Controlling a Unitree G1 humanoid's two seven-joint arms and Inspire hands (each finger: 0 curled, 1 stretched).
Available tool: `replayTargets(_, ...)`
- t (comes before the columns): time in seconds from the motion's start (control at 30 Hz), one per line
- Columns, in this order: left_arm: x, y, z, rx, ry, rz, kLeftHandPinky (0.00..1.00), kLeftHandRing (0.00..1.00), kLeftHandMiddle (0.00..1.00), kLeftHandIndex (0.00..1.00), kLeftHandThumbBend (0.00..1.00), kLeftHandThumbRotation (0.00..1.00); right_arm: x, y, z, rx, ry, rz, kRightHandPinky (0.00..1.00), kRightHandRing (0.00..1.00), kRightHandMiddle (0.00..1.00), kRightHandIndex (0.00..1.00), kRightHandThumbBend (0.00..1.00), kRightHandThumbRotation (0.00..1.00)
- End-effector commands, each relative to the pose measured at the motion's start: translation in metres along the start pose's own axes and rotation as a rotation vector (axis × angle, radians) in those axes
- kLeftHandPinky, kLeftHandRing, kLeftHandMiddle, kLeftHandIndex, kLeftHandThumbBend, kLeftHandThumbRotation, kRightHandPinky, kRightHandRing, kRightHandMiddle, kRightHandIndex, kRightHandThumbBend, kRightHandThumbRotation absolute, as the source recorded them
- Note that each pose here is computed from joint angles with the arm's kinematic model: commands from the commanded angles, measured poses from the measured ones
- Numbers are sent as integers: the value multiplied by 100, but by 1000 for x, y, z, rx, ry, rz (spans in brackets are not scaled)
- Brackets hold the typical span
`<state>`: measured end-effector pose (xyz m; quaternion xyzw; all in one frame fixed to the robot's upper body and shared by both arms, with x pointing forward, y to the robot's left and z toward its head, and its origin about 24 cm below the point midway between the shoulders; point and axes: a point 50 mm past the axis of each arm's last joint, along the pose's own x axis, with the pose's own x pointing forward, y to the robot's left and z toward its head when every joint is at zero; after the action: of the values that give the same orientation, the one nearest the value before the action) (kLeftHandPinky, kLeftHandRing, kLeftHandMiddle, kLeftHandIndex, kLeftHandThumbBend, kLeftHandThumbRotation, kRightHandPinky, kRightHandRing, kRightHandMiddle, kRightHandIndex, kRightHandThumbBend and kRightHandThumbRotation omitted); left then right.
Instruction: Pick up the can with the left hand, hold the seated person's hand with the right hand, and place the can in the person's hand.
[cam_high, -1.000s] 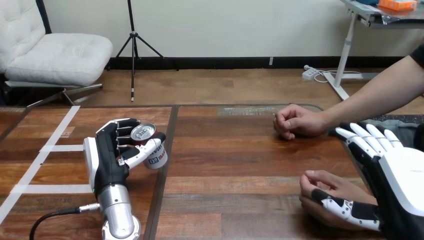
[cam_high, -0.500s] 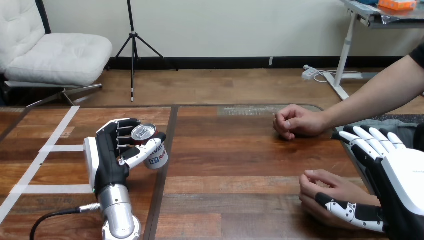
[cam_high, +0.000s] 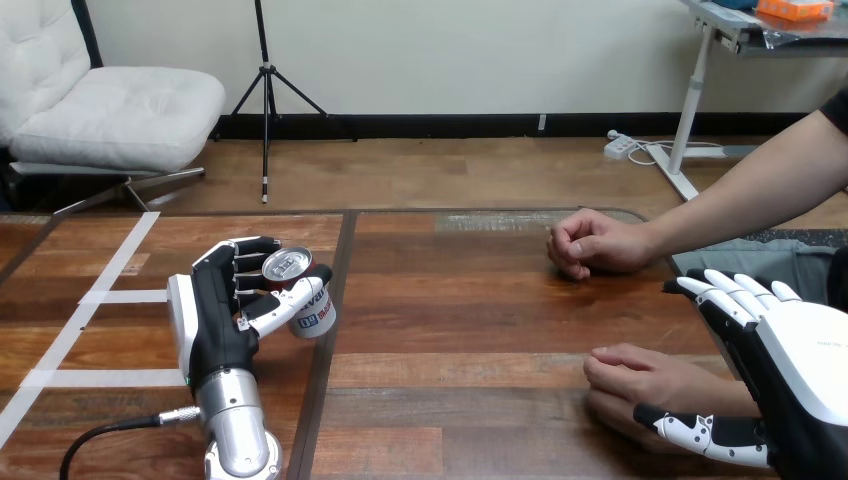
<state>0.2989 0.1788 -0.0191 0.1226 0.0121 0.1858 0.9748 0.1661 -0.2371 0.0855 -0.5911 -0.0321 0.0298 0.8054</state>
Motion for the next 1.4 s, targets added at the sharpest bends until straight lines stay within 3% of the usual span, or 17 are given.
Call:
replayTargets(0.0, 19, -6, 36, -44, -145, 1, 43, 50, 53, 53, 65, 0, 8, -17, 3, -54, -24, -19, 100, 94, 92, 86, 76, 34)
replayTargets(0.7, 19, -7, 37, -66, -145, -2, 43, 50, 53, 53, 65, 0, 13, -13, -3, -75, 15, 75, 94, 91, 90, 85, 79, 23)
replayTargets(1.37, 20, -7, 38, -55, -144, 0, 44, 51, 54, 53, 65, 0, 14, -12, -9, -94, 37, 100, 94, 91, 89, 85, 79, 19)
